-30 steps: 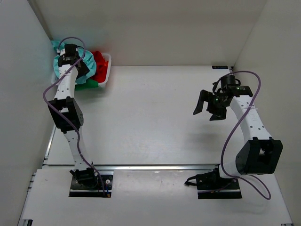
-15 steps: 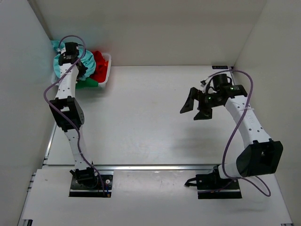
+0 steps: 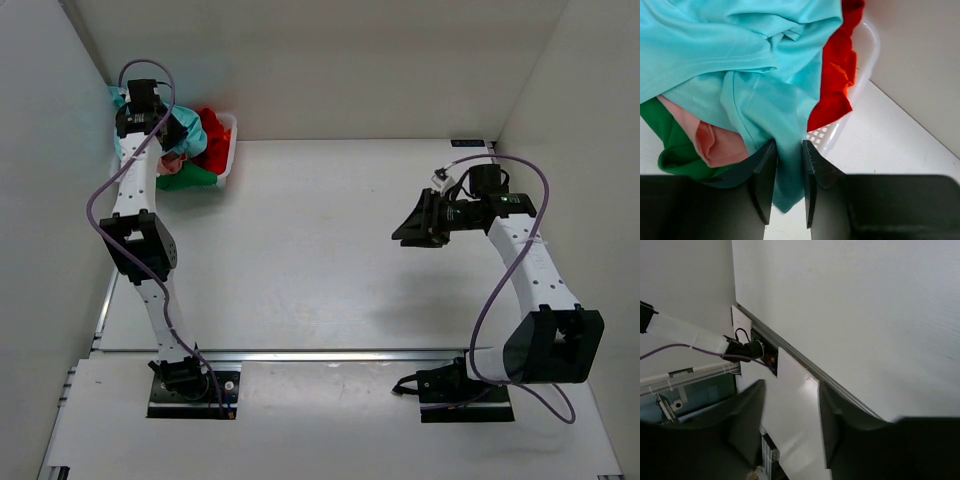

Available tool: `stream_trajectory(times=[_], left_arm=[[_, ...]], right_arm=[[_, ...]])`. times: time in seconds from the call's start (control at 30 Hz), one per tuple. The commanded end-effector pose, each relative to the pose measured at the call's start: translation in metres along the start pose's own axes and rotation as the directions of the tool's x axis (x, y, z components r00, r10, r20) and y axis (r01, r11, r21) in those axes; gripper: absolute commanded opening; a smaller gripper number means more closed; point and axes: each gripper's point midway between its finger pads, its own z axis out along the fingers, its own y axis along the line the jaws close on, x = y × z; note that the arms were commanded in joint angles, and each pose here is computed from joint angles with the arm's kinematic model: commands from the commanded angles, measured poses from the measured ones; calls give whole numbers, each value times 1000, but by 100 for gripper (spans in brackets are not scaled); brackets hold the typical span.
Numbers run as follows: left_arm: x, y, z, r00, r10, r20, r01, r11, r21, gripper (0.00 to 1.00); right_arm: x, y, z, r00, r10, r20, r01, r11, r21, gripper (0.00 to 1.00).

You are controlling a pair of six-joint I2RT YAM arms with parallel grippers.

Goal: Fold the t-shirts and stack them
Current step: Grab crumpled tshirt from bin with the left arm

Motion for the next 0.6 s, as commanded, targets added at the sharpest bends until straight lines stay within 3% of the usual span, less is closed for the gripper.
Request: stream_trajectory(times=[0.0,0.03,0.07,0.1,0.2,0.27,0.4,0.47,0.53,0.57], left_arm=[[-31,-26,-47,996,-24,81,14,992,122,38],[-29,-28,-48,997,-24,77,14,992,124,35],[-29,-27,-48,996,-25,81,16,993,118,12],[-30,-27,-49,996,-36,83,27,993,113,0],[-39,-29,-56,994,-43,105,29,991,129,0],[-46,-38,-64,991,-67,119,48,986,158,0],[-107,-79,-119,952,-179,248,82,931,356,0],[-122,-119,-159,945,-216,246,49,835,548,0],[-118,-158,-196,955,-253,158,55,670,740,0],[-114,-193,-239,965,-254,72,58,472,880,0]], right_arm=[[-8,7,-13,997,-47,63,49,998,-28,38],[-7,3,-16,996,-29,79,33,998,-45,30],[-6,0,-20,995,-8,96,13,999,-45,27],[-3,-1,-21,995,-7,99,13,998,-55,16],[-3,-6,-25,993,17,116,-11,999,-53,0],[-3,-10,-26,992,34,118,-29,999,-45,0],[-12,-36,-34,981,51,189,-68,994,86,0],[-26,-52,-44,955,26,296,-78,983,167,0],[-40,-53,-55,924,-7,381,-66,982,179,0],[-48,-55,-56,913,-14,409,-66,981,181,0]])
